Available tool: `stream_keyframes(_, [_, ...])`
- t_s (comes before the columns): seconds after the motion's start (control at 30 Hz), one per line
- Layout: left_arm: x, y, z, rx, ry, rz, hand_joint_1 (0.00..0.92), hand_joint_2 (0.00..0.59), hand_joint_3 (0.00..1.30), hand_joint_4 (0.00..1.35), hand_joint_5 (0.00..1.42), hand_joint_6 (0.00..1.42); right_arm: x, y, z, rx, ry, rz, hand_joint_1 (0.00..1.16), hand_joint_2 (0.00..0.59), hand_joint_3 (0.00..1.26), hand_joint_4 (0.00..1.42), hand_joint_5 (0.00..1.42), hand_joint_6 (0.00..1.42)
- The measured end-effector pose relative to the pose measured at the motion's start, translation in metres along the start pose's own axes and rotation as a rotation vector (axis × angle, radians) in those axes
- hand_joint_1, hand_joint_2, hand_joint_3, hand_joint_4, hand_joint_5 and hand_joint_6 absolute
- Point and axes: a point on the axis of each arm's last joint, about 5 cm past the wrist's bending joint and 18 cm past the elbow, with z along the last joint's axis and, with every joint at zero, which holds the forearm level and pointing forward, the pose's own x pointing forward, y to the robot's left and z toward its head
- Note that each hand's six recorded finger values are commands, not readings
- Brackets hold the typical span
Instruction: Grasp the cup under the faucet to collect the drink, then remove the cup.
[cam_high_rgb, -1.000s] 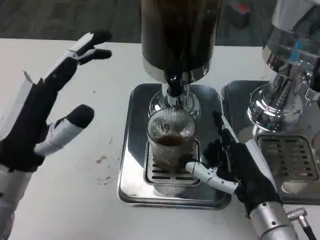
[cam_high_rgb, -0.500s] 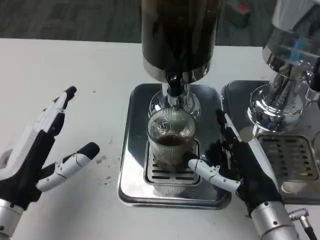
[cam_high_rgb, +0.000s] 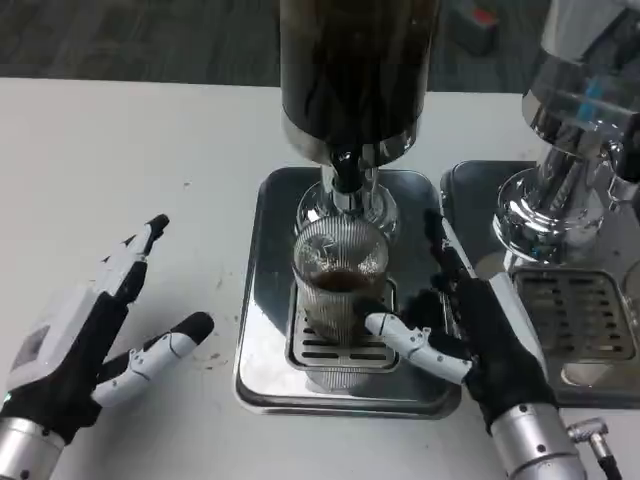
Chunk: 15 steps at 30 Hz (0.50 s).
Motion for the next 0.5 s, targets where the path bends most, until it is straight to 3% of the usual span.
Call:
stream_keyframes(0.07, [0.0001,-0.0006,0.0001,-0.001,0.001,-0.003,0.0,0.137,0.0,0.0,0.0,0.0,0.0004,0.0012,0.0026,0.001,-0.021,0.002,0.7,0.195,0.0,0.0,0.0,0.06])
stream_keyframes(0.5, [-0.0003,-0.0029,0.0006,-0.023,0.007,-0.004,0.0,0.138,0.0,0.0,0.0,0.0,0.0002,0.0029,0.0027,-0.028,-0.024,0.018,0.72,0.19,0.0,0.0,0.0,0.05])
